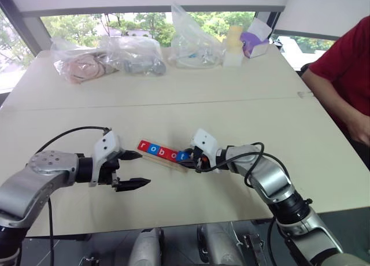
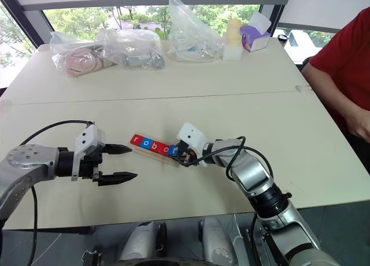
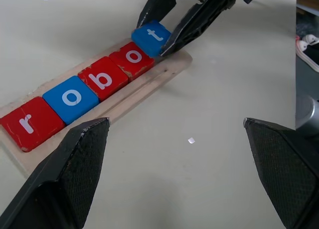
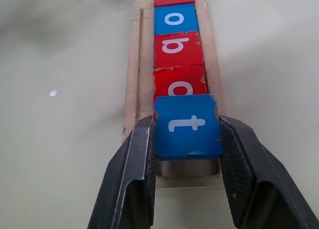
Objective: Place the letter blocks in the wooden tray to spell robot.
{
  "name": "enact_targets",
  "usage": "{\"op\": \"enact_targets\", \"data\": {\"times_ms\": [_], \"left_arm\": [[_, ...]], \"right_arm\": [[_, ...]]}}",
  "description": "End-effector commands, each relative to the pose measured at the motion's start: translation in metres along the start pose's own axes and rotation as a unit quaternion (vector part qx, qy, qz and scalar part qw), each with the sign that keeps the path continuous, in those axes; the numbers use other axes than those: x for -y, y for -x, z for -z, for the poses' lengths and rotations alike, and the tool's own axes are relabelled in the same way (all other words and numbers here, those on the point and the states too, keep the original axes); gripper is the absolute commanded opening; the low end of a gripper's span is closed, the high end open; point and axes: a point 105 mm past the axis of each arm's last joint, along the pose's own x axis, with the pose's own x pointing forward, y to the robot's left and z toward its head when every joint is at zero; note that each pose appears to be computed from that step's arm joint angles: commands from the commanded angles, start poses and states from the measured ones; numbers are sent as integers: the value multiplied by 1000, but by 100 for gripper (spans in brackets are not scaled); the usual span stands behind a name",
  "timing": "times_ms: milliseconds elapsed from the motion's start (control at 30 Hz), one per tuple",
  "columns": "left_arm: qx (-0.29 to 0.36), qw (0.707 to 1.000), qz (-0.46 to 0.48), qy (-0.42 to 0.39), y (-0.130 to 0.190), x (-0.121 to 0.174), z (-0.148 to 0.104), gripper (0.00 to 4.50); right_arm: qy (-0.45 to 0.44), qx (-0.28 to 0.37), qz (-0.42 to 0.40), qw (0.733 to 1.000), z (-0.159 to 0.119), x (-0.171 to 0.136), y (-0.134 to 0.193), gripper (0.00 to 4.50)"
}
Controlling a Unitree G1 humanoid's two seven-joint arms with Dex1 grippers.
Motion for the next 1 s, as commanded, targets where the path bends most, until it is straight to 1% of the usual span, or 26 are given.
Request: {"op": "enact_targets", "data": {"times_ms": [33, 400, 800, 1000], "left_arm": [[4, 1000, -2, -19, 0, 1, -8, 450], [7, 1000, -2, -20, -2, 0, -9, 450], [10, 1000, -2, -22, -3, 0, -11, 450], [12, 1000, -4, -22, -3, 0, -11, 450]], "right_arm": [[19, 17, -5, 1000, -10, -5, 2, 116], [12, 22, 10, 1000, -13, -3, 8, 116], [12, 12, -1, 1000, -6, -10, 4, 116], [12, 12, 1, 1000, -6, -9, 4, 116]]}}
